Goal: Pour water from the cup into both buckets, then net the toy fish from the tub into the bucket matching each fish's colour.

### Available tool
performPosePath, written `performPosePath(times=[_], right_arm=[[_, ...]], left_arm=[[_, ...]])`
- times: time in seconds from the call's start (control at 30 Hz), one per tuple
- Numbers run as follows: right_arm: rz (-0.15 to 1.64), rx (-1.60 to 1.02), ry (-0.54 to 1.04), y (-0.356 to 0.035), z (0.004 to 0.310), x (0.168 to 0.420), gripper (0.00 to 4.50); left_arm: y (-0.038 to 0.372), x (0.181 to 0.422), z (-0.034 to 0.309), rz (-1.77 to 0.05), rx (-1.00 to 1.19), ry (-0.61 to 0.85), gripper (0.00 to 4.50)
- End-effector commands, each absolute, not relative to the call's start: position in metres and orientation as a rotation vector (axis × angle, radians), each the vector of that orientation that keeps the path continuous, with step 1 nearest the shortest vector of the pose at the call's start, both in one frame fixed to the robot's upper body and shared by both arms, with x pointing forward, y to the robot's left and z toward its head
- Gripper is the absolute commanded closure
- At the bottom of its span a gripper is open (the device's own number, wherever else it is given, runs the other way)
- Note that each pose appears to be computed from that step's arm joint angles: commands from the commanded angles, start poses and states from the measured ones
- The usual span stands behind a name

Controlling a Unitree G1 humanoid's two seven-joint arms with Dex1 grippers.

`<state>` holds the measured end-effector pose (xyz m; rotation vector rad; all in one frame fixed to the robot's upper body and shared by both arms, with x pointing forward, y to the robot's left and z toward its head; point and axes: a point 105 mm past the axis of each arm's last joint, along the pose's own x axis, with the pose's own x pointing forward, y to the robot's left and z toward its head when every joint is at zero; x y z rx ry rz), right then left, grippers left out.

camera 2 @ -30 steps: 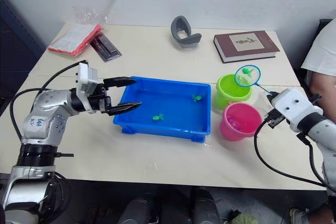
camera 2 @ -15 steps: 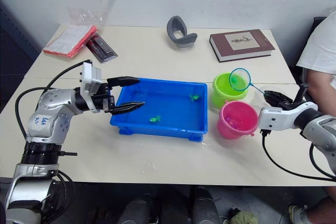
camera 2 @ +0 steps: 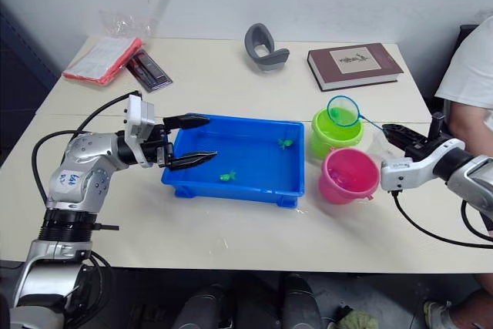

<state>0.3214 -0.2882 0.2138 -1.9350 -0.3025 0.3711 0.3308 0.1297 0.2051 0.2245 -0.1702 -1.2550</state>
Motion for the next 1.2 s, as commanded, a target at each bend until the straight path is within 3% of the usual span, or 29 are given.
performPosePath(times=[0.03,0.13,0.3,0.4,0.5,0.67,0.77,0.87,1.0,1.2], right_arm=[[0.348,-1.968,-0.326,-0.293,0.227,0.322,4.50],[0.304,-1.978,-0.331,-0.298,0.234,0.326,4.50],[0.380,-1.934,-0.410,-0.278,0.224,0.320,4.50],[0.272,-1.851,-0.390,-0.290,0.240,0.324,4.50],[0.235,-1.603,-0.409,-0.290,0.259,0.326,4.50],[0.616,-0.957,-0.311,-0.225,0.249,0.308,4.50],[0.670,-0.759,-0.259,-0.203,0.260,0.304,4.50],[0.810,-0.588,-0.150,-0.170,0.256,0.295,4.50],[0.927,-0.386,0.171,-0.143,0.221,0.276,4.50],[0.857,-0.338,0.458,-0.136,0.184,0.275,4.50]], left_arm=[[0.134,0.332,0.211,-1.231,0.243,-0.199,0.09],[0.134,0.332,0.211,-1.226,0.240,-0.206,0.09],[0.133,0.331,0.210,-1.223,0.235,-0.205,0.09],[0.139,0.332,0.210,-1.190,0.230,-0.204,0.09],[0.145,0.331,0.208,-1.184,0.239,-0.192,0.09],[0.158,0.330,0.208,-1.157,0.261,-0.166,0.09],[0.164,0.329,0.207,-1.141,0.267,-0.151,0.09],[0.169,0.327,0.207,-1.135,0.272,-0.140,0.09],[0.171,0.326,0.208,-1.132,0.278,-0.137,0.09],[0.171,0.319,0.207,-1.121,0.268,-0.132,0.09]])
